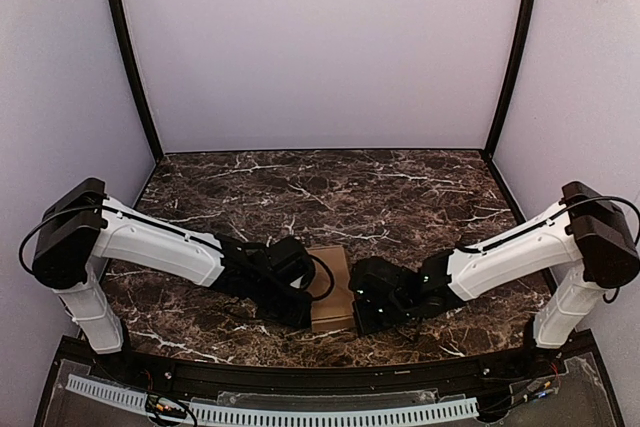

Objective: Fold the paper box

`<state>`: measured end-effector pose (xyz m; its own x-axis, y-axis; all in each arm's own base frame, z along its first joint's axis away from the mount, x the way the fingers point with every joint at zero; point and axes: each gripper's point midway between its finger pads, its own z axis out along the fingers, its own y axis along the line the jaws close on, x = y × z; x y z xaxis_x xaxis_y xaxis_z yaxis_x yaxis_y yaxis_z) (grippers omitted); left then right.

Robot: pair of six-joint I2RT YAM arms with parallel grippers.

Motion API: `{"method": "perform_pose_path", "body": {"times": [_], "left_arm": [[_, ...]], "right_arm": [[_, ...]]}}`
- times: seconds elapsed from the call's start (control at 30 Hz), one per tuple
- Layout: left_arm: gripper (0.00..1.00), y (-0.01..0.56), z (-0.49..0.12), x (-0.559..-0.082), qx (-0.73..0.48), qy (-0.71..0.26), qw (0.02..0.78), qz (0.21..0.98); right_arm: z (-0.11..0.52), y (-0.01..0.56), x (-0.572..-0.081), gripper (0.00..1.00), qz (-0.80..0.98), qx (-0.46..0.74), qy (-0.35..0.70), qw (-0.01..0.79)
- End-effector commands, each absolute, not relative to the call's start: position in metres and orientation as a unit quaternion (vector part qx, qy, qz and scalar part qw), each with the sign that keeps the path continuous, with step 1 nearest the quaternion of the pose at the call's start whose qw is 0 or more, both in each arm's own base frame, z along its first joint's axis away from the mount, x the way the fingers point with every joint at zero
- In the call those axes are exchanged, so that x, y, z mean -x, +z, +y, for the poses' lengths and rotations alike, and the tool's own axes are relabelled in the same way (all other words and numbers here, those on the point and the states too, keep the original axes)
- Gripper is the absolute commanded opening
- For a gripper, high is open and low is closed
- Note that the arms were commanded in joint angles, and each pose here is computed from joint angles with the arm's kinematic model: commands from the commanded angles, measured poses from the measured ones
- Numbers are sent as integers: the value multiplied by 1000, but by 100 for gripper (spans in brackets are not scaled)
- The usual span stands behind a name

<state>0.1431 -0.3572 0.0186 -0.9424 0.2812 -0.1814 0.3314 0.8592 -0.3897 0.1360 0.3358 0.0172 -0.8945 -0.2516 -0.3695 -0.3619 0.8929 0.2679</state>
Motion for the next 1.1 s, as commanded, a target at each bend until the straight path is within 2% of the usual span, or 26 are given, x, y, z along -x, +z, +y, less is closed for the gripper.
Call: {"method": "perform_pose_path", "body": {"times": [0.0,0.1,0.33,0.73,1.07], "left_arm": [[9,21,-333,-150,-173,-159,90,968],[15,22,-311,-162,-161,-125,108,973],[20,30,-304,-208,-143,-123,151,970],[15,33,-329,-291,-149,-110,182,966],[12,43,-371,-299,-199,-181,172,948]], "right_arm": [[311,3,-135,0,964,164,140,155],[292,5,-146,0,964,161,121,170],[290,15,-175,0,956,168,133,201],[335,21,-167,0,935,212,203,202],[407,35,-140,0,897,282,268,209]]}}
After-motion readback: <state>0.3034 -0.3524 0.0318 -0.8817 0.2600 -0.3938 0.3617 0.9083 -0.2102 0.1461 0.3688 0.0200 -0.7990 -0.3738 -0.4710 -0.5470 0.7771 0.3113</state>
